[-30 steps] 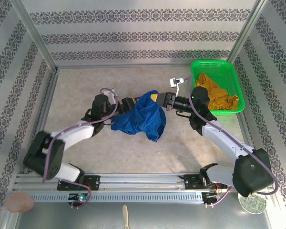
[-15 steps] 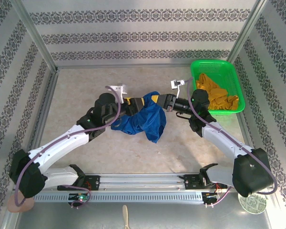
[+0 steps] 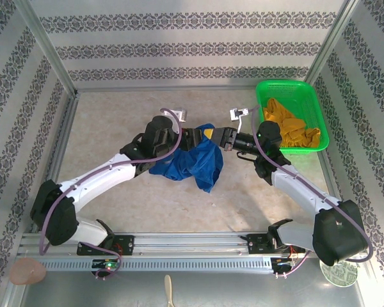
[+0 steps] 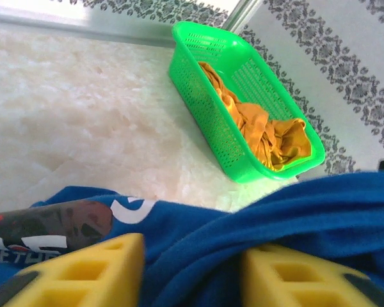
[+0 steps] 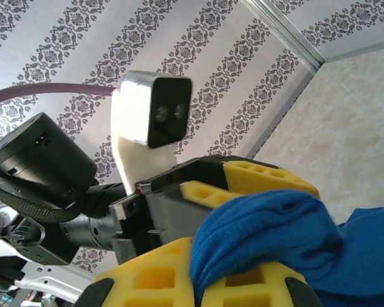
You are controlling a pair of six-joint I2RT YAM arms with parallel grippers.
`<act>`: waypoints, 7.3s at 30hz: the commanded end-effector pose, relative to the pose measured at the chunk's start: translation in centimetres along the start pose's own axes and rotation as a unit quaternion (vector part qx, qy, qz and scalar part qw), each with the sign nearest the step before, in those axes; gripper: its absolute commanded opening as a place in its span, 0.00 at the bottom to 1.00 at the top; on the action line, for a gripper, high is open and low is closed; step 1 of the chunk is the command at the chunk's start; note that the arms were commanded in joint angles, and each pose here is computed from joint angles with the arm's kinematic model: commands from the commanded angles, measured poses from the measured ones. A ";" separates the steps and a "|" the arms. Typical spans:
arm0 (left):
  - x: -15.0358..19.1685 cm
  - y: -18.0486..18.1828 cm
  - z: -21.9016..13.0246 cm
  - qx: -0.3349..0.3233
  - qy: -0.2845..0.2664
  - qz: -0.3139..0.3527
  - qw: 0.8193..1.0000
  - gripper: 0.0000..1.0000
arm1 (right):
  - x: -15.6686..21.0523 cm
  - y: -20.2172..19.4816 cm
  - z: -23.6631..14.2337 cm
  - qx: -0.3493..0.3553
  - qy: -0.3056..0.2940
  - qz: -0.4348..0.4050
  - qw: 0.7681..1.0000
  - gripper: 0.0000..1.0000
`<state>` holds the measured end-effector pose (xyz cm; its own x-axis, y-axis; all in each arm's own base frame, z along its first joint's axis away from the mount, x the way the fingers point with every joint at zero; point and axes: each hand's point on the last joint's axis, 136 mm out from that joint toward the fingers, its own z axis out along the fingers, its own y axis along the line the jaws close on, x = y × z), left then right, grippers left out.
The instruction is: Fold the inside-out t-shirt
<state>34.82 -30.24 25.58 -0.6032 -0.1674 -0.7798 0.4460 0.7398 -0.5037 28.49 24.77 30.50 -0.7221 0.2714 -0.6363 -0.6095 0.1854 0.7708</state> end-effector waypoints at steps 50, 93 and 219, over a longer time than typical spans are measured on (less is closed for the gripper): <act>-9.6 -7.4 -7.5 0.402 0.003 -0.158 0.902 0.00 | -2.6 1.3 0.8 0.203 0.004 -0.164 0.965 0.72; -8.9 2.6 -0.3 0.241 -0.039 -0.221 0.944 0.55 | -7.4 13.1 -2.1 0.040 -0.047 -0.147 0.987 0.00; -1.0 -7.7 -2.4 0.202 0.008 0.070 0.977 0.07 | -1.0 3.0 -2.7 0.088 -0.034 -0.075 0.993 0.00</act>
<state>30.33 -33.62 28.38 -0.5684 -0.0601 -0.8206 0.6988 0.4911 -0.5201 26.10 22.93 32.80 -0.6189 0.2699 -0.7376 -0.6312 0.3880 0.6716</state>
